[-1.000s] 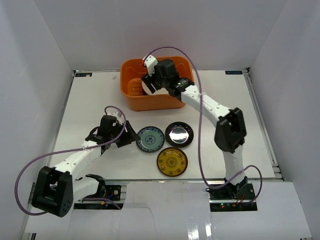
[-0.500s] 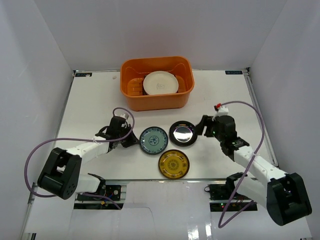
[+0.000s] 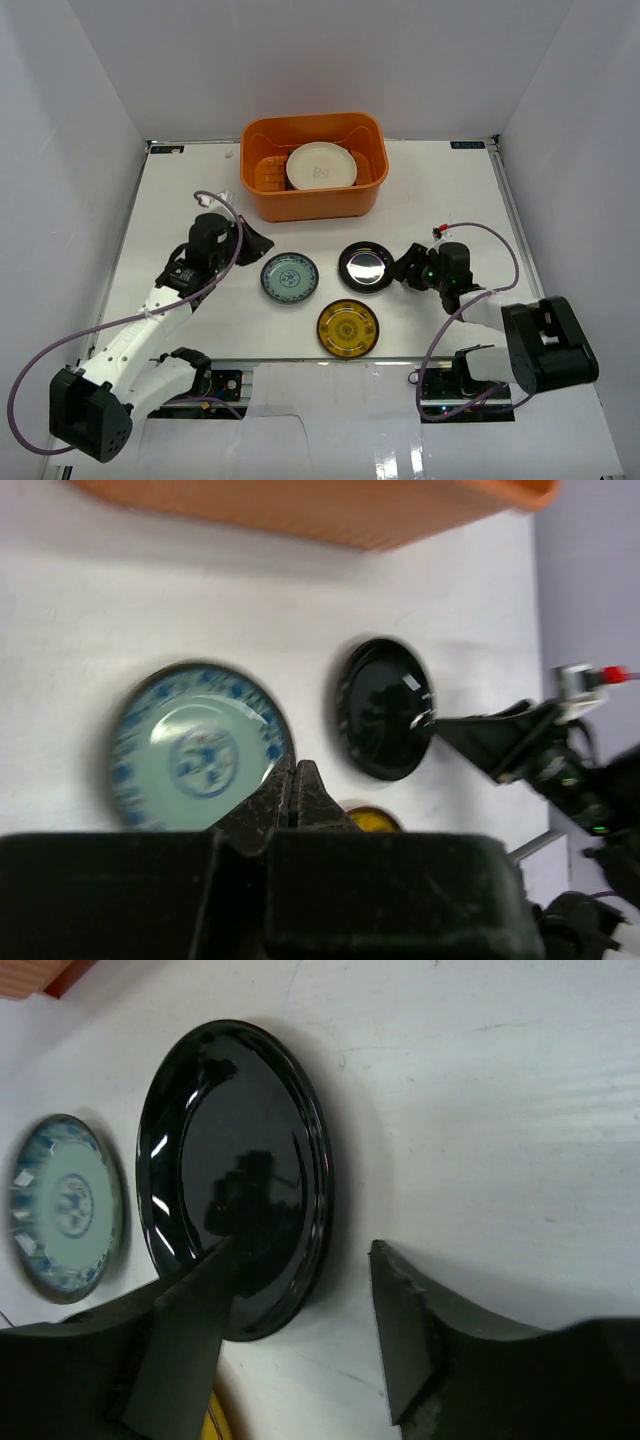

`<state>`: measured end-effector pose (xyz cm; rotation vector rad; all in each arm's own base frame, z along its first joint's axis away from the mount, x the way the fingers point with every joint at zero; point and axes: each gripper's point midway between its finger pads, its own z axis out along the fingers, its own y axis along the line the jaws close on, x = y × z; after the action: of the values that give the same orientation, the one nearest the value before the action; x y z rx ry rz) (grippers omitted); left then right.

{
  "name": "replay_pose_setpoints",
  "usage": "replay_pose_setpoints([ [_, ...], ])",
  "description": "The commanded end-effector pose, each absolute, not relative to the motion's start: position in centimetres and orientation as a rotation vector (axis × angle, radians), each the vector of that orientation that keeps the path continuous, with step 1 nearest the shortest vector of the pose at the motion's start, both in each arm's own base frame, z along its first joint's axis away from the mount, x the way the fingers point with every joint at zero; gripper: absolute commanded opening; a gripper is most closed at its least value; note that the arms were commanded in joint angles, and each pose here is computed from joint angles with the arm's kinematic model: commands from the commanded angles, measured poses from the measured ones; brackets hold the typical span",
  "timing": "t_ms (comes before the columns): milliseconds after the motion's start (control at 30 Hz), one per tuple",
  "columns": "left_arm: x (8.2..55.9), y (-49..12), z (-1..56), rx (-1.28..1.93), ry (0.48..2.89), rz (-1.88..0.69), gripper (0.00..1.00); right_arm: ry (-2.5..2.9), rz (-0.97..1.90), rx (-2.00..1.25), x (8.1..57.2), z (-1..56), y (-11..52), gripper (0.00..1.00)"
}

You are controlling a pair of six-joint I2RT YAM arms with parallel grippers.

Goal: Place the plates into the plastic bin on the countertop

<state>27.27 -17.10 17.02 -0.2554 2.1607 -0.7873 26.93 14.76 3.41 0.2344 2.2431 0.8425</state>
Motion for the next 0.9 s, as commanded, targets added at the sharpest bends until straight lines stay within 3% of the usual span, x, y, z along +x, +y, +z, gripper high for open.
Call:
replay_pose_setpoints([
  [0, 28.9, -17.8, 23.6, -0.226, 2.01, -0.841, 0.0, 2.171, 0.988, 0.264, 28.1, 4.7, 16.4, 0.56],
  [167, 31.3, -19.7, 27.0, -0.178, 1.973, -0.895, 0.0, 2.181, 1.072, 0.33, 28.7, 3.7, 17.2, 0.39],
  [267, 31.2, -18.9, 23.9, -0.193, 2.072, -0.808, 0.0, 2.18, 1.064, 0.339, 28.8, 3.4, 17.0, 0.36],
  [333, 30.4, -17.1, 20.3, -0.235, 2.164, -0.678, 0.0, 2.183, 1.046, 0.341, 28.7, 3.0, 16.8, 0.24],
  [367, 29.8, -16.5, 19.6, -0.246, 2.174, -0.653, 0.03, 2.188, 1.049, 0.335, 28.6, 2.9, 16.9, 0.18],
  [433, 28.0, -15.6, 16.0, -0.272, 2.262, -0.608, 0.24, 2.189, 1.065, 0.33, 28.4, 2.9, 16.9, 0.08],
  [467, 27.2, -15.3, 14.9, -0.283, 2.292, -0.596, 0.45, 2.181, 1.066, 0.332, 28.5, 3.1, 16.9, 0.08],
  [567, 25.0, -13.5, 11.3, -0.338, 2.389, -0.496, 0.67, 2.131, 1.079, 0.315, 28.7, 4.5, 16.8, 0.08],
  [867, 22.2, -11.5, 7.4, -0.456, 2.45, -0.416, 0.78, 1.825, 0.977, 0.126, 29.9, 17.1, 15.3, 0.08],
])
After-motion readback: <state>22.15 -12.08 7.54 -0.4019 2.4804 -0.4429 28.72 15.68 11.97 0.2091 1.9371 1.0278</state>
